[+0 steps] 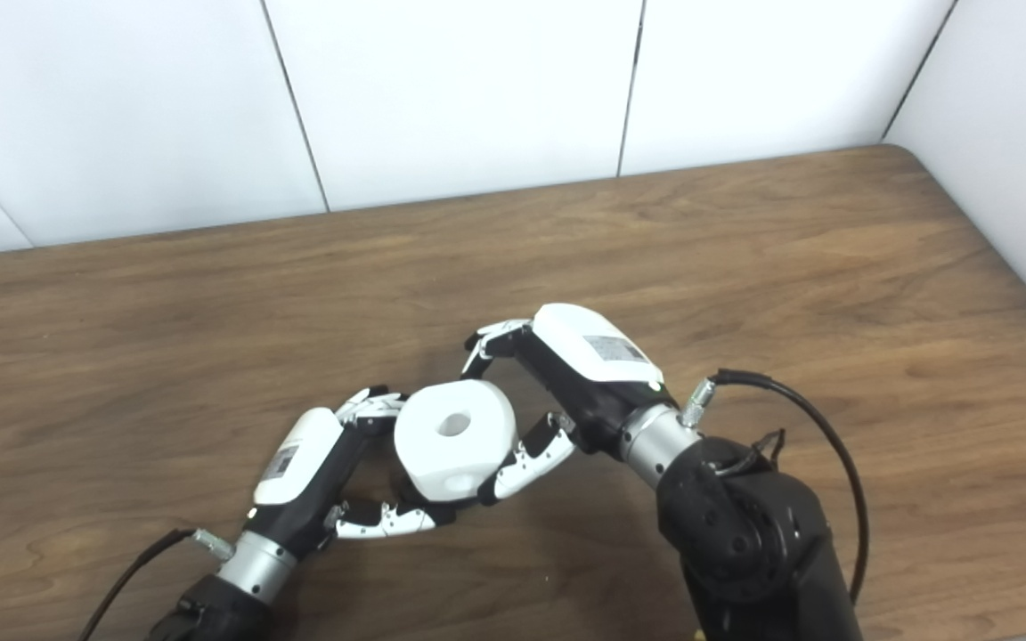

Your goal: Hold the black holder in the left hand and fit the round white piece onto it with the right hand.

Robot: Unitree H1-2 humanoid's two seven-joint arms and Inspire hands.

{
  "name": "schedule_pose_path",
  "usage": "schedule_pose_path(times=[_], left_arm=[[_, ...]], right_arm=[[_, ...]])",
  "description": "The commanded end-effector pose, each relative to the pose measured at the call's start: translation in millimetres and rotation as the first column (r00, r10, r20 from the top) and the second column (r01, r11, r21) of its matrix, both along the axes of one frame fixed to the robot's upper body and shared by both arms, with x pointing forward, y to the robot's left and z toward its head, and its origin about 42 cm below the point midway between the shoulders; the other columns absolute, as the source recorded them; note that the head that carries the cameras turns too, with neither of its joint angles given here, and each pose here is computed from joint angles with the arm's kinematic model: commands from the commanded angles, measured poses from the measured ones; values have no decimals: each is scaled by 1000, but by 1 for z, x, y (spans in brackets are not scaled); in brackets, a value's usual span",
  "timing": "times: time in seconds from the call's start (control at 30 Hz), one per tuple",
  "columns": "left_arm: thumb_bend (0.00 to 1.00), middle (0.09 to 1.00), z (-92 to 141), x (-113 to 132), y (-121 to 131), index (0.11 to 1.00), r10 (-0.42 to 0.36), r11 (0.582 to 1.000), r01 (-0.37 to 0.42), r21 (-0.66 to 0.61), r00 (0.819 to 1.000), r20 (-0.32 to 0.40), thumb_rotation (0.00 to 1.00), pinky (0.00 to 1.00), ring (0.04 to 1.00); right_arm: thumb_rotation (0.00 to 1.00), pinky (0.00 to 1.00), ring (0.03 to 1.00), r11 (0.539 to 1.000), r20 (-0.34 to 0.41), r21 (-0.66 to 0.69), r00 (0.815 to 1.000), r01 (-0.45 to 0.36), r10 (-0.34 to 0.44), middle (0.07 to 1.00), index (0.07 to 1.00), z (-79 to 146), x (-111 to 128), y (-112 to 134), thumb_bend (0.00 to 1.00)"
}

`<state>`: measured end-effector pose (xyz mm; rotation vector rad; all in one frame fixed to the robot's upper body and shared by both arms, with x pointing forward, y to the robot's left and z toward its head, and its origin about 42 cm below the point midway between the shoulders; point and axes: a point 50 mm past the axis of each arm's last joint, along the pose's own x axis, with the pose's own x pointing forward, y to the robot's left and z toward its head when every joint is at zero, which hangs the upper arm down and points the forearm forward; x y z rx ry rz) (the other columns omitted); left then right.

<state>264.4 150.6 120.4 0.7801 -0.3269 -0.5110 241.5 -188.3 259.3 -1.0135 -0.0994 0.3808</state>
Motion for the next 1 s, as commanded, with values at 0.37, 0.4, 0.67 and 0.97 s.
schedule_pose_path(times=[0.37,0.4,0.67,0.97], left_arm=[[522,744,5,0,-1,486,-6,1000,6,10,1000,6,57,934,829],[522,743,5,0,-1,486,-7,1000,7,11,1000,5,57,933,828],[522,742,5,0,-2,486,-6,1000,6,5,1000,5,57,935,827],[522,740,4,0,-4,486,-9,1000,9,5,1000,12,57,930,823]], right_arm=[[147,919,869,1000,54,-4,998,10,-10,824,484,3,-3,-4,522],[147,919,869,1000,53,-1,999,11,-11,824,484,3,-4,-3,522],[146,929,874,1000,73,19,997,-7,5,823,484,1,-7,1,522],[145,927,862,1000,105,16,994,-20,19,823,484,-4,-8,6,522]])
